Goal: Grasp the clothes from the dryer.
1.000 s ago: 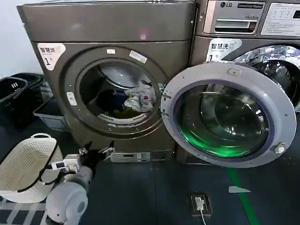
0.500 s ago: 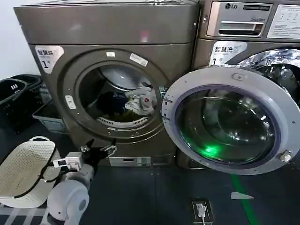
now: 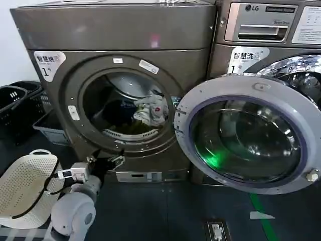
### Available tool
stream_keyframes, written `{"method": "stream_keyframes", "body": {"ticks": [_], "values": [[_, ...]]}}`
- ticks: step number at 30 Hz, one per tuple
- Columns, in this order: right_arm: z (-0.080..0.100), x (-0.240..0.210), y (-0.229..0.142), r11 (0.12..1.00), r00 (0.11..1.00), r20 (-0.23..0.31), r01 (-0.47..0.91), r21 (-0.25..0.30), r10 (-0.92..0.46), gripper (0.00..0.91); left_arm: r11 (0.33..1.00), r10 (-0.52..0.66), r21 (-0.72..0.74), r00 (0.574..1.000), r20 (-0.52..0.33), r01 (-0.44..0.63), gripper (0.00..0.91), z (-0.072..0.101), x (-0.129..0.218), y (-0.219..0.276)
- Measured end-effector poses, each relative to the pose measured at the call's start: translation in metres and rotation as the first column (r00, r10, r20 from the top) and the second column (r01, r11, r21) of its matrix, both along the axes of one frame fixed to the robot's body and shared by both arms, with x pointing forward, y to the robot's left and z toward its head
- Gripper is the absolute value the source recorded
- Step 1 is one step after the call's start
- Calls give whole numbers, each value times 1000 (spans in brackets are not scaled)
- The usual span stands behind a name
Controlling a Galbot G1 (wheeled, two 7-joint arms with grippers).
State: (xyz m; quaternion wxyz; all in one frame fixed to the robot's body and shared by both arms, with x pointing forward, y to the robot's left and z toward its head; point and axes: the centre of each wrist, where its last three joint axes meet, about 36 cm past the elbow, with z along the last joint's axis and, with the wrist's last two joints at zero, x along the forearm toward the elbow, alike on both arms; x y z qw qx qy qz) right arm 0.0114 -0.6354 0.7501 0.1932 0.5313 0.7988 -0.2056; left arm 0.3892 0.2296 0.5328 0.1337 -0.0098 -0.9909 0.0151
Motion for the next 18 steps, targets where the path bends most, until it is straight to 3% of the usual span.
{"method": "stream_keyframes", "body": {"ticks": [18], "values": [[0, 3, 3, 1000, 1000, -3, -28, 0, 28, 907, 1000, -3, 0, 1000, -2, 3, 907, -1, -1, -1]]}}
